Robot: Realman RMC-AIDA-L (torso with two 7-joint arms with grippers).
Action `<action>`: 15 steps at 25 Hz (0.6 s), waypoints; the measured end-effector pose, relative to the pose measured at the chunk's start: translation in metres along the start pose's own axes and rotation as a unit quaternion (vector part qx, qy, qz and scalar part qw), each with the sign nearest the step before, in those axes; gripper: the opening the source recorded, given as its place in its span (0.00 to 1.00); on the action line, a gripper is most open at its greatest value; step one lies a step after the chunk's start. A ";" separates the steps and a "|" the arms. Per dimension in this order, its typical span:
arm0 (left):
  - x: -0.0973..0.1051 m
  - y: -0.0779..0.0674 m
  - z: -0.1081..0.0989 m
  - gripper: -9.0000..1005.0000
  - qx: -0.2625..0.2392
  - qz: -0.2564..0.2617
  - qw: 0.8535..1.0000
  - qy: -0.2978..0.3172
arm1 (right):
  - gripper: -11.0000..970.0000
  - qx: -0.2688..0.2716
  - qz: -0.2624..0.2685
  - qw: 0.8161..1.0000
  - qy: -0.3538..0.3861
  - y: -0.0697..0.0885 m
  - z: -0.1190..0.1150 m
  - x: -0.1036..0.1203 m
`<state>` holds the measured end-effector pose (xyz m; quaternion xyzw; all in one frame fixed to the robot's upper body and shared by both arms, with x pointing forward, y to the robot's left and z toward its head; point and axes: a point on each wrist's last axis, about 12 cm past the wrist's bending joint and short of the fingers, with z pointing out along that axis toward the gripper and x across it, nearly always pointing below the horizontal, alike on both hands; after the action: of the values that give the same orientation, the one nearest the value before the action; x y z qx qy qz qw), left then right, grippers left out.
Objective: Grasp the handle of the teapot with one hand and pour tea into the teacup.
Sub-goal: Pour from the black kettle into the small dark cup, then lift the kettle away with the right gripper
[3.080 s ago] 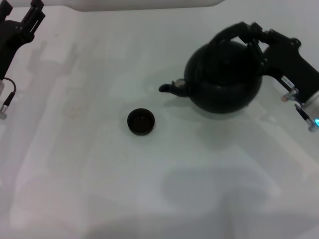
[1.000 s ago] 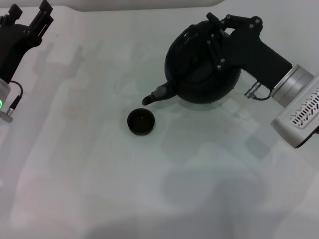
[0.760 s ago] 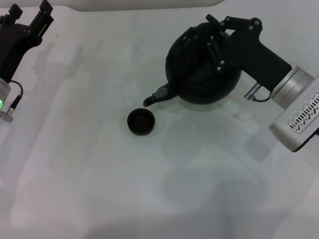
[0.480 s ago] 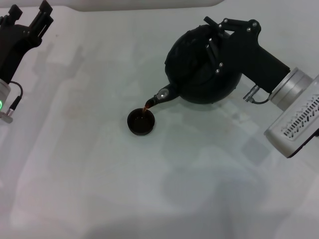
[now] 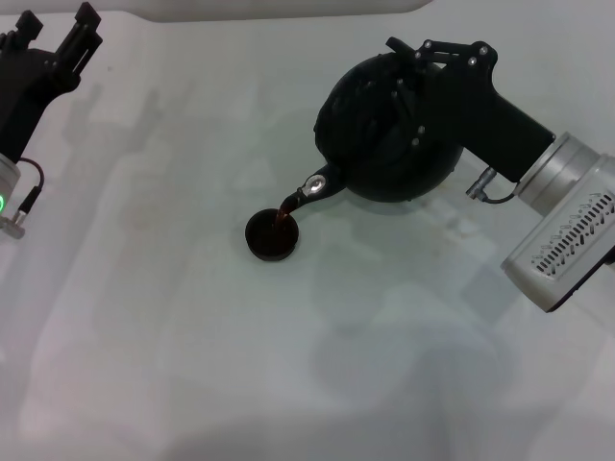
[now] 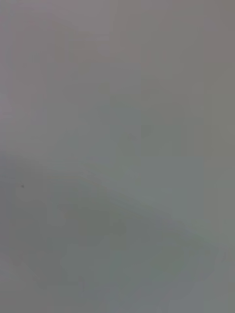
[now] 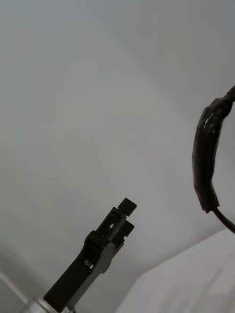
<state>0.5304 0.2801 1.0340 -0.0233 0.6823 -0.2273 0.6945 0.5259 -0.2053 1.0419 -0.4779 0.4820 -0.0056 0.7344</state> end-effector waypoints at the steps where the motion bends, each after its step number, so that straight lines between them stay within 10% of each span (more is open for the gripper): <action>1: 0.000 0.000 0.000 0.86 0.000 0.000 1.000 0.000 | 0.13 0.000 0.000 1.000 0.000 0.000 0.000 0.000; 15: -0.001 -0.001 0.002 0.86 0.001 0.000 1.000 -0.001 | 0.12 0.000 -0.004 1.000 0.001 0.000 -0.001 0.000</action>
<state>0.5320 0.2792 1.0349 -0.0226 0.6814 -0.2281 0.6951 0.5251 -0.2059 1.0413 -0.4798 0.4809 -0.0090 0.7338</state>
